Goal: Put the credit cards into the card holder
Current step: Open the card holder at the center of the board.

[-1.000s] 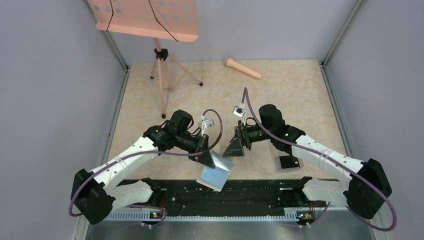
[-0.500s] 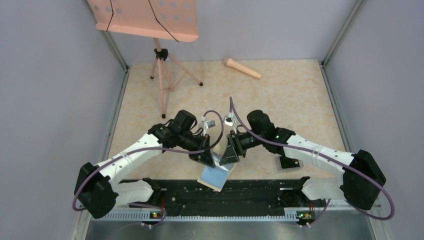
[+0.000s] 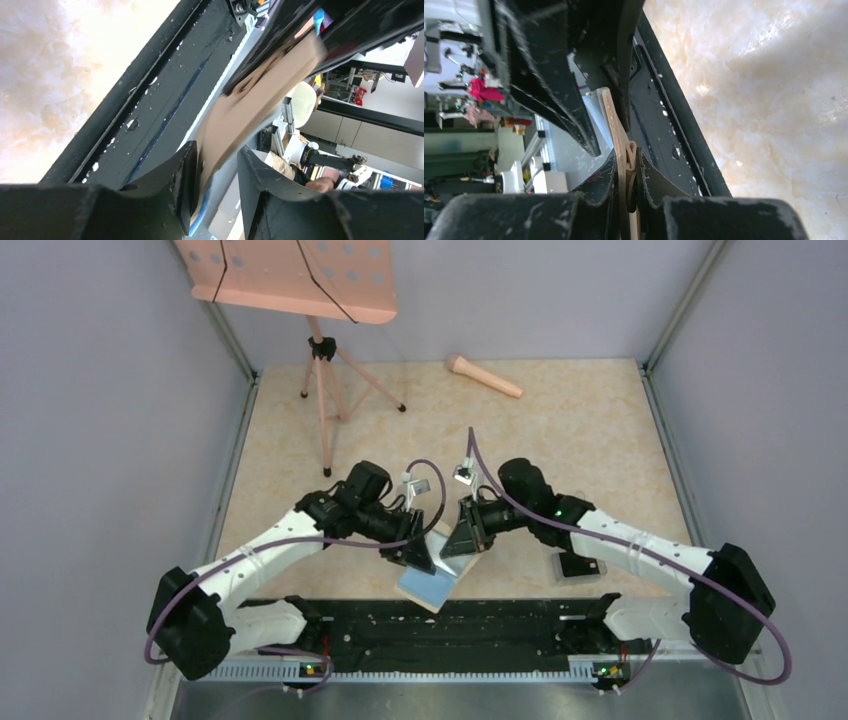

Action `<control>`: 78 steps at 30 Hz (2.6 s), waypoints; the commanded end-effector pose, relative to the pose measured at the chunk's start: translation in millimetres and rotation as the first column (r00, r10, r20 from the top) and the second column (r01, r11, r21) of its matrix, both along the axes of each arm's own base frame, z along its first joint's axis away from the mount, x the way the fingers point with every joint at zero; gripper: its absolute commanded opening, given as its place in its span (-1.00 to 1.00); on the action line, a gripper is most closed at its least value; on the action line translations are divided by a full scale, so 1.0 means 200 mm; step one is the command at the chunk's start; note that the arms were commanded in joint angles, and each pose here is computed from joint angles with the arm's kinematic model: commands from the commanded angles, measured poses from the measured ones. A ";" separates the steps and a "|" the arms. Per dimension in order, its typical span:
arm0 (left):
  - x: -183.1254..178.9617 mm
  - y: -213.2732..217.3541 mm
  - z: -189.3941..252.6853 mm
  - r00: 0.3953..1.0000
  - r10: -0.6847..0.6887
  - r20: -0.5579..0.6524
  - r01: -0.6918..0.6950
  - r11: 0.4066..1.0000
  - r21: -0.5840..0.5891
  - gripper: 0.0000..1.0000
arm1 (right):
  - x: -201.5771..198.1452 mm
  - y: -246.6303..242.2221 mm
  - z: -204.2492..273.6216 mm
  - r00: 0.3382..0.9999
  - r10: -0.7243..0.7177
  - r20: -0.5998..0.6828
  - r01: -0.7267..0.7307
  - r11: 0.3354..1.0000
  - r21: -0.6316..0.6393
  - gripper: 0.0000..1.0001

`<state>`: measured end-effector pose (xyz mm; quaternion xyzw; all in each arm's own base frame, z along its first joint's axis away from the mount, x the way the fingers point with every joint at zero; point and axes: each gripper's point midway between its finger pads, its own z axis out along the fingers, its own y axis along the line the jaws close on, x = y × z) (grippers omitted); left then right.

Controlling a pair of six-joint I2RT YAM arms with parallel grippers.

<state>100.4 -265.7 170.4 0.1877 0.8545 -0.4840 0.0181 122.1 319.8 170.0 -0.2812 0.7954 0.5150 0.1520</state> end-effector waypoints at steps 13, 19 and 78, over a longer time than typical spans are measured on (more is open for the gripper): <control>0.00 0.01 0.15 0.996 0.000 0.092 0.006 0.998 -0.063 -1.00 | 0.13 -0.10 0.18 0.993 -0.116 0.021 0.110 0.976 0.189 -0.16; -0.02 0.06 0.17 1.000 0.000 0.020 -0.001 0.998 0.061 -1.00 | 0.21 -0.12 0.10 0.982 -0.168 0.089 0.159 0.982 0.102 0.59; 0.00 0.04 0.15 0.979 -0.024 0.202 0.039 0.997 -0.069 -1.00 | 0.06 -0.17 0.45 0.990 -0.097 0.106 0.040 0.894 0.446 -1.00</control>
